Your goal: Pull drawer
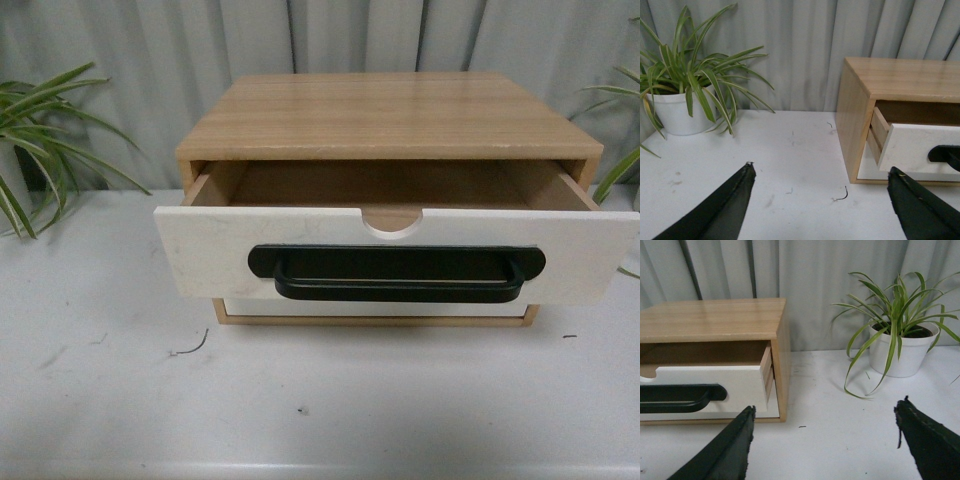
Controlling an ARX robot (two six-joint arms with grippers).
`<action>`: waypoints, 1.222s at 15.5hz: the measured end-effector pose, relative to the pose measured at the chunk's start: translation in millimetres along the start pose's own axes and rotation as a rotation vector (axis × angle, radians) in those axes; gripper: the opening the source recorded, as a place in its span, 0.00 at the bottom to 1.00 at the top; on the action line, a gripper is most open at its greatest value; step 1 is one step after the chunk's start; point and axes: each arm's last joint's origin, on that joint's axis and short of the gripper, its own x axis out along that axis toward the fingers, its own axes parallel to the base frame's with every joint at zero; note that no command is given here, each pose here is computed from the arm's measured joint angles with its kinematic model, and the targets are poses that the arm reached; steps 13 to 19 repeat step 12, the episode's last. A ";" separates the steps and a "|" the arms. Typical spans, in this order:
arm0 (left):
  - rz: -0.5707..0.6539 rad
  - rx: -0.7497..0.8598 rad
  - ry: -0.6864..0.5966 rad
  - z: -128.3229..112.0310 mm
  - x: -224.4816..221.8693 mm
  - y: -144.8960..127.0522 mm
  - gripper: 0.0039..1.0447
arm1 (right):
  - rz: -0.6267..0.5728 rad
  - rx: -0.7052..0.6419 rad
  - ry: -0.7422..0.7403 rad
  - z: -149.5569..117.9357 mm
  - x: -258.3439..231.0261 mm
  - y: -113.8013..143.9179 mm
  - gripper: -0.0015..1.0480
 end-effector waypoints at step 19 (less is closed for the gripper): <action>0.000 0.000 0.000 0.0 0.0 0.0 0.94 | 0.000 0.000 0.000 0.0 0.0 0.0 0.94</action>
